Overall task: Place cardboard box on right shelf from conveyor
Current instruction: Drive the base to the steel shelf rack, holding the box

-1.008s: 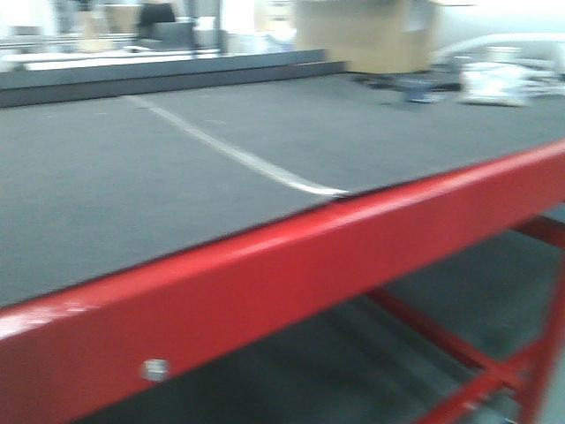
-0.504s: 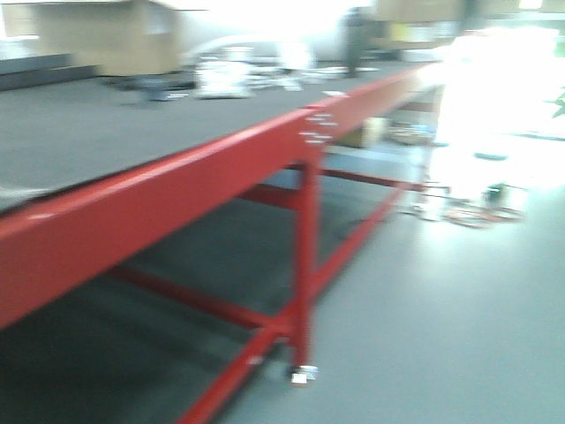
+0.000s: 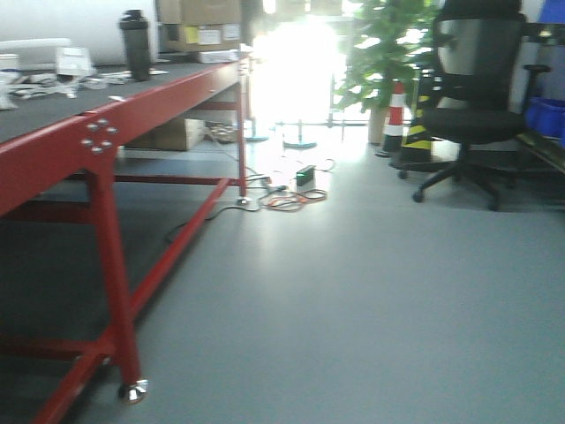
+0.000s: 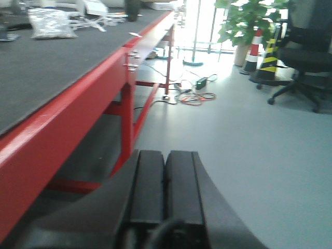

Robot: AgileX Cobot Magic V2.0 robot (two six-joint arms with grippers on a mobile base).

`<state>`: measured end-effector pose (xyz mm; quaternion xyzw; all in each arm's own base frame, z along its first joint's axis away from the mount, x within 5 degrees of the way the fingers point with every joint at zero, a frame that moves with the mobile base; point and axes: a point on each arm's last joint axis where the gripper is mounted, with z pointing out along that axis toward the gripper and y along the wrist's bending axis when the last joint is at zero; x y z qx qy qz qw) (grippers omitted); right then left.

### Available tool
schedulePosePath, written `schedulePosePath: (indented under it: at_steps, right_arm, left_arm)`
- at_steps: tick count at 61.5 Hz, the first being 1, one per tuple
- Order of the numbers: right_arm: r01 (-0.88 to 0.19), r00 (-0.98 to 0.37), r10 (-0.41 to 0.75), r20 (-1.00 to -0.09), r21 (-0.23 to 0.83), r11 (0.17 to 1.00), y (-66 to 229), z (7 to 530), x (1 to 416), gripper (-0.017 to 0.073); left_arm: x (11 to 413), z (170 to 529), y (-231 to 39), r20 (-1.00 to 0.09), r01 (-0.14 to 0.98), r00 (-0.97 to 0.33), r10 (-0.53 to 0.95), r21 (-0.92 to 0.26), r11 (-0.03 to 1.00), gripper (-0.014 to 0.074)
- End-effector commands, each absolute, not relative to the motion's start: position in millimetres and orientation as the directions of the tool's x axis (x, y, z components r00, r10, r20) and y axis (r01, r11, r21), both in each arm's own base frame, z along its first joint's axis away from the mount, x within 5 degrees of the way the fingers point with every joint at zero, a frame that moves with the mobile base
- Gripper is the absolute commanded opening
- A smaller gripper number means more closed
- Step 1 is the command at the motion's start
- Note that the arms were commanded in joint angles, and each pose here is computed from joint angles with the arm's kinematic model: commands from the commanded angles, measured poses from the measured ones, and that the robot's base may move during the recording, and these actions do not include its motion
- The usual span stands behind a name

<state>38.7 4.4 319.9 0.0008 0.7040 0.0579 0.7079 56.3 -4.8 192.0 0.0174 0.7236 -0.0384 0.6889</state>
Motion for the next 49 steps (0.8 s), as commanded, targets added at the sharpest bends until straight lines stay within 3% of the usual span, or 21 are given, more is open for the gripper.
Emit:
schedulePosePath:
  at_steps: [1,49]
  right_arm:
    - [-0.079,0.115,0.084,-0.990,0.075,0.994,3.7,337.0,37.2,0.0058]
    - [-0.079,0.115,0.084,-0.990,0.075,0.994,3.7,337.0,37.2,0.0058]
  left_arm:
    - [56.2,198.0,-4.3,-0.999,0.075,0.033,-0.040,-0.037,0.996,-0.0116]
    - [56.2,198.0,-4.3,-0.999,0.075,0.033,-0.040,-0.037,0.996,-0.0115]
